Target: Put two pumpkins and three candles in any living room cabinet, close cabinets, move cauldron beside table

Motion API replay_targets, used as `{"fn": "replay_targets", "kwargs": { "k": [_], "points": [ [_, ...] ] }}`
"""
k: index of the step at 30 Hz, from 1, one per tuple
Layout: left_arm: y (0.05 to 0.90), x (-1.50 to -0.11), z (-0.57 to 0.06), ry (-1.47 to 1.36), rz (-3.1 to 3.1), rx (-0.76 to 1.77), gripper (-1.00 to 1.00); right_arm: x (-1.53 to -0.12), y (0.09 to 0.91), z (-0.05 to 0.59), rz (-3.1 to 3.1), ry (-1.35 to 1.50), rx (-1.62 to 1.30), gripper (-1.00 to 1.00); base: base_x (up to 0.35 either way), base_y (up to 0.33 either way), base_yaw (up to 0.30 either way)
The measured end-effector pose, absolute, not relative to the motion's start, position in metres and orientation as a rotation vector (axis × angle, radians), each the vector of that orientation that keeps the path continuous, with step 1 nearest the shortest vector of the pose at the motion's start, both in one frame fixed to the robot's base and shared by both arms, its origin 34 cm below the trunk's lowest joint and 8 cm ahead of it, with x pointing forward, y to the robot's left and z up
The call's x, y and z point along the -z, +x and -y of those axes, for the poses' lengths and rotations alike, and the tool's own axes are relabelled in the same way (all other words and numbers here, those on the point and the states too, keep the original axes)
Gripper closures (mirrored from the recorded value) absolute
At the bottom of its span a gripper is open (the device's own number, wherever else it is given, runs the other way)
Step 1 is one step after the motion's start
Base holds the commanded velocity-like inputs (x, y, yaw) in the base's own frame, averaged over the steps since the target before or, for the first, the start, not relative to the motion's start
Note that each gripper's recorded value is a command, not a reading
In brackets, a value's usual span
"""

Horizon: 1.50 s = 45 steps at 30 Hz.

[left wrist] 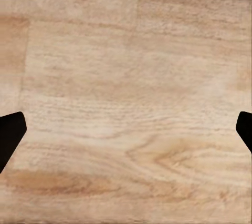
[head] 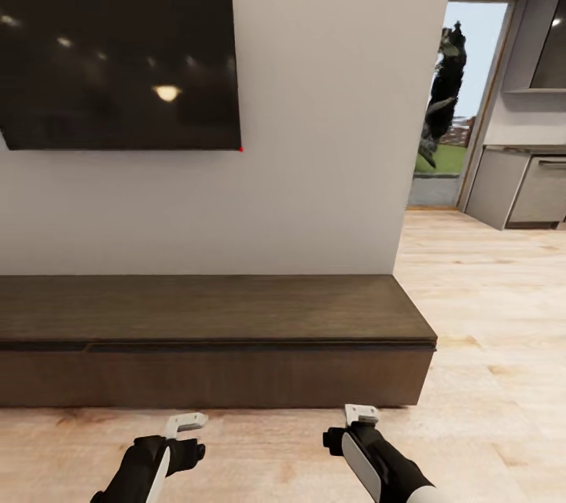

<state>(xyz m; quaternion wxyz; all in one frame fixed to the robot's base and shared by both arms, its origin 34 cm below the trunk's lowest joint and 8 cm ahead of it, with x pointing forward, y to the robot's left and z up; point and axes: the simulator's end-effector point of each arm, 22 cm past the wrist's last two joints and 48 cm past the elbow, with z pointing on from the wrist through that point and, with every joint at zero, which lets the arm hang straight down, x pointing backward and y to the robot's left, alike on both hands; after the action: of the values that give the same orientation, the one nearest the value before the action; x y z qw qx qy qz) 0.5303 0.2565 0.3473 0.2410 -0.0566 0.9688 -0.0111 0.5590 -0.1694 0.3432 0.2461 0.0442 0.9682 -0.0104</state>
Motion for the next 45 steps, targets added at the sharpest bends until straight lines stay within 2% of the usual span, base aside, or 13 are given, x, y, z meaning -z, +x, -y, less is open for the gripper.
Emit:
{"fn": "replay_targets", "kwargs": {
  "k": [10,33,45],
  "points": [
    [0.533,-0.365,-0.268,-0.174,-2.661,-0.041,-1.00,-0.361,0.563,0.168,-2.641,0.112,0.033,-1.00,-0.238,0.033,0.201],
    [0.537,-0.403,-0.274,-0.185,-2.693,-0.074,-1.00,-0.396,0.566,0.174,-2.675,0.102,0.056,-1.00,-0.006,0.001,0.229],
    [0.481,-0.378,-0.351,-0.323,-2.795,-0.222,-1.00,-0.406,0.558,0.173,-2.695,0.109,0.071,-1.00,0.000,0.000,0.243]
  ]
}}
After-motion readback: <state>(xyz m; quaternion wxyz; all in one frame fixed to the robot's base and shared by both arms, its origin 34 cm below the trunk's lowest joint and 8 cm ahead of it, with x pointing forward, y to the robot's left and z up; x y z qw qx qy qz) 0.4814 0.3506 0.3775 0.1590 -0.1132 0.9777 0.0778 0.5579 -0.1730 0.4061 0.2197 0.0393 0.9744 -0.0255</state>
